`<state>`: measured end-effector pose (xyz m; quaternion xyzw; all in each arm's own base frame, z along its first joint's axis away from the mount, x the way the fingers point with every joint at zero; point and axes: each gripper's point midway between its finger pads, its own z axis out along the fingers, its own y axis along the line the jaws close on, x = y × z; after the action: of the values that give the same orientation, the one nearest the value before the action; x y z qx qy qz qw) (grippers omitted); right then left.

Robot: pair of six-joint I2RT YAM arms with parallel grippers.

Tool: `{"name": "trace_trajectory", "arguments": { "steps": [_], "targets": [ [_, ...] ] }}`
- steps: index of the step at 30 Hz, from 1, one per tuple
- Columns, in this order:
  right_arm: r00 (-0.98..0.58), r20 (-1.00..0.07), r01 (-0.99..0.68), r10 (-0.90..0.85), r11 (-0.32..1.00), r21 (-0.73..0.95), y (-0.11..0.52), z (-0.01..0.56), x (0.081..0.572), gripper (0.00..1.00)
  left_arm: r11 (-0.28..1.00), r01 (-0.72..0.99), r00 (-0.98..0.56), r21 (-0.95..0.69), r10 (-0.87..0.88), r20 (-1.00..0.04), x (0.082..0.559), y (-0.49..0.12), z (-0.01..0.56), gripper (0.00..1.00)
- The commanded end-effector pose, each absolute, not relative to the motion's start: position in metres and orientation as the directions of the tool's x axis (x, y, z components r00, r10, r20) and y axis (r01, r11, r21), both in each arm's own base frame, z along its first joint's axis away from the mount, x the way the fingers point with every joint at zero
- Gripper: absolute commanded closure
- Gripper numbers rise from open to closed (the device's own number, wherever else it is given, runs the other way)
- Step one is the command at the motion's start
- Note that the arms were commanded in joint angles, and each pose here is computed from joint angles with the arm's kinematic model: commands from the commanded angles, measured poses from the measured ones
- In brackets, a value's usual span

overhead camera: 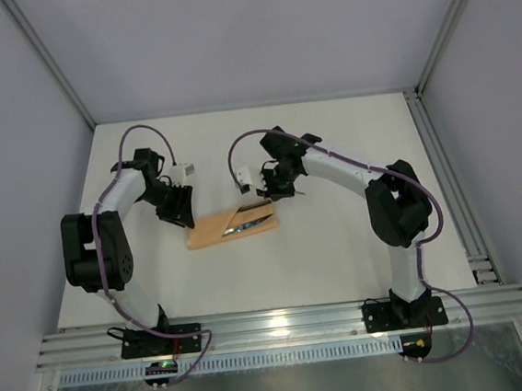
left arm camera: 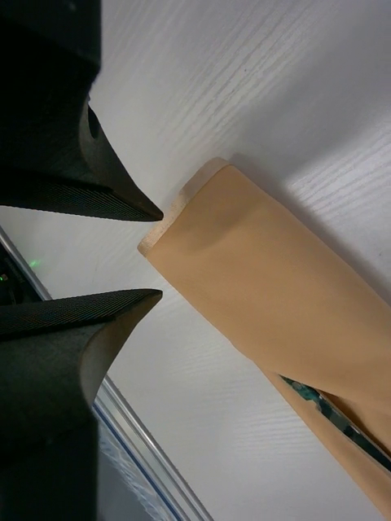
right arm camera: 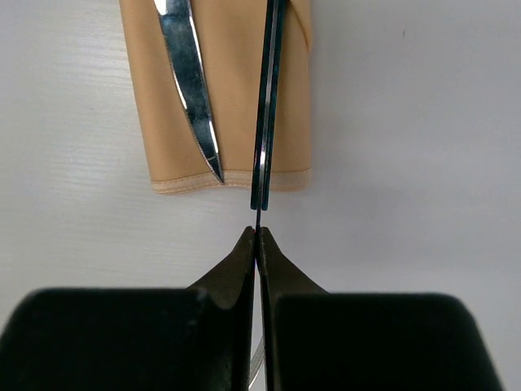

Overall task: Fold the napkin into a case and place the utensils inside
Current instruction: Move the fork to the center of the board.

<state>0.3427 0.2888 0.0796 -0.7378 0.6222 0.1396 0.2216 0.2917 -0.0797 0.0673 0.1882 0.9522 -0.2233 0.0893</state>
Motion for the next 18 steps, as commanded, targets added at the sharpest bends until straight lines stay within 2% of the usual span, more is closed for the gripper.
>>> {"name": "trace_trajectory", "arguments": {
  "steps": [1,7,11,15,18],
  "targets": [
    [0.150,-0.494,-0.989,-0.857,-0.123,-0.086,0.285,0.089,0.324,0.96,0.766,0.506,-0.846,-0.396,0.350,-0.403,0.304,-0.096,0.108,0.59],
    [0.108,-0.556,-0.994,-0.824,-0.073,-0.085,0.283,0.111,0.310,0.96,0.635,0.685,-0.713,-0.358,0.483,-0.508,0.304,-0.139,0.132,0.53],
    [0.067,-0.558,-0.998,-0.827,-0.045,-0.052,0.274,0.109,0.305,0.96,0.448,0.843,-0.526,-0.298,0.569,-0.632,0.312,-0.198,0.145,0.51],
    [0.021,-0.624,-0.999,-0.781,0.006,-0.041,0.270,0.117,0.309,0.96,0.380,0.870,-0.478,-0.315,0.492,-0.728,0.327,-0.224,0.157,0.50],
    [-0.003,-0.700,-0.999,-0.715,0.034,-0.031,0.270,0.133,0.311,0.96,0.348,0.891,-0.433,-0.292,0.458,-0.776,0.331,-0.236,0.163,0.44]
  ]
}}
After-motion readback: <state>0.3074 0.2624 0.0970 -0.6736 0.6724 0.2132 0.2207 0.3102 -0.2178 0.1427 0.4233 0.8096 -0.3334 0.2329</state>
